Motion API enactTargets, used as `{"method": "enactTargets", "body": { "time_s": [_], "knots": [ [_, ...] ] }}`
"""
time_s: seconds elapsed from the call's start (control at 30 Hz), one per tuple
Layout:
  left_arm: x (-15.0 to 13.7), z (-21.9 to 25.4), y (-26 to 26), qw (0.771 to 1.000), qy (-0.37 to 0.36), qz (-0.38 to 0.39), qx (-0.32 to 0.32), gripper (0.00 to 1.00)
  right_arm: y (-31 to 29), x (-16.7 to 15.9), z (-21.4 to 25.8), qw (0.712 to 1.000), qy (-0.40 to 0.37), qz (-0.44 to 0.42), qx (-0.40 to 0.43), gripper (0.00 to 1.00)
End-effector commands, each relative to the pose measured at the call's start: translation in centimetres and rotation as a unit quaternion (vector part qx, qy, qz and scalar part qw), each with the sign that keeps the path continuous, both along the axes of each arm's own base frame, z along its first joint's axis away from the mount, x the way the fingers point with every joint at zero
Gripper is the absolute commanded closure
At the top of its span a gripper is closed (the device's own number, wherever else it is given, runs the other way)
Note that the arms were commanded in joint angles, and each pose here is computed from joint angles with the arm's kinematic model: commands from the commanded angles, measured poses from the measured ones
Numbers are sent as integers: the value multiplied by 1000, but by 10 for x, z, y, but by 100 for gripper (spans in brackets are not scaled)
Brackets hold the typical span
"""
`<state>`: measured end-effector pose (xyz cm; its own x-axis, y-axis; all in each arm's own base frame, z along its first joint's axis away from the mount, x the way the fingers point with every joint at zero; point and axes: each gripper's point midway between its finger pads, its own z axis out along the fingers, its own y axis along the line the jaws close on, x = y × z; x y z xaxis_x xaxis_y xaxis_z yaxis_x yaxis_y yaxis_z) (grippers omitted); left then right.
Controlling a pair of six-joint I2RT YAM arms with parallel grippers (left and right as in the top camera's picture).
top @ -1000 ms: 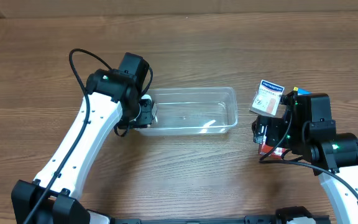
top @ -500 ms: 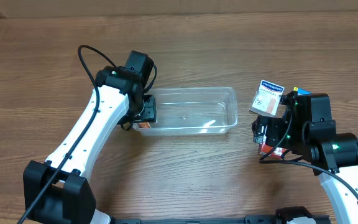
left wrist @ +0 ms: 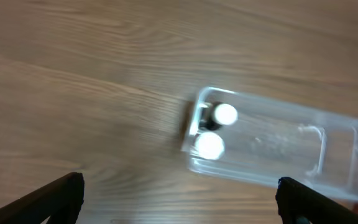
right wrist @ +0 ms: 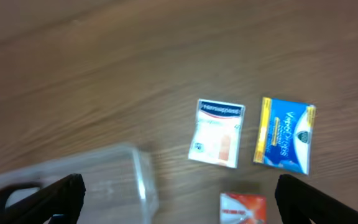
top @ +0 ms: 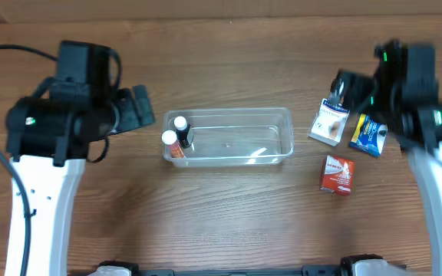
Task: Pack container
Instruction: 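Grasp the white Hansaplast box with the right gripper, then lower the Hansaplast box into the container's right end and release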
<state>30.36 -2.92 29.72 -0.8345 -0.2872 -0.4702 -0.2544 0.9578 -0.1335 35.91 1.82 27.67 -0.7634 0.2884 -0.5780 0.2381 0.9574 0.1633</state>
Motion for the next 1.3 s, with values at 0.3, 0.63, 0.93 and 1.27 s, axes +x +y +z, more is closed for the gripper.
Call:
{"method": "enactTargets", "body": {
  "time_s": [0.3, 0.63, 0.93, 1.27],
  "knots": [
    [11, -14, 7, 1000, 25, 4, 8, 0, -28, 36, -223, 951, 304, -30, 43, 0],
    [13, -16, 6, 1000, 29, 4, 8, 0, -27, 19, -268, 942, 333, -29, 42, 0],
    [13, -16, 3, 1000, 30, 0, 1, 0, -27, 26, -265, 946, 319, -28, 42, 28],
    [13, -17, 4, 1000, 30, -2, 2, 0, 83, 9, -50, 983, 118, 140, 11, 27]
  ]
}}
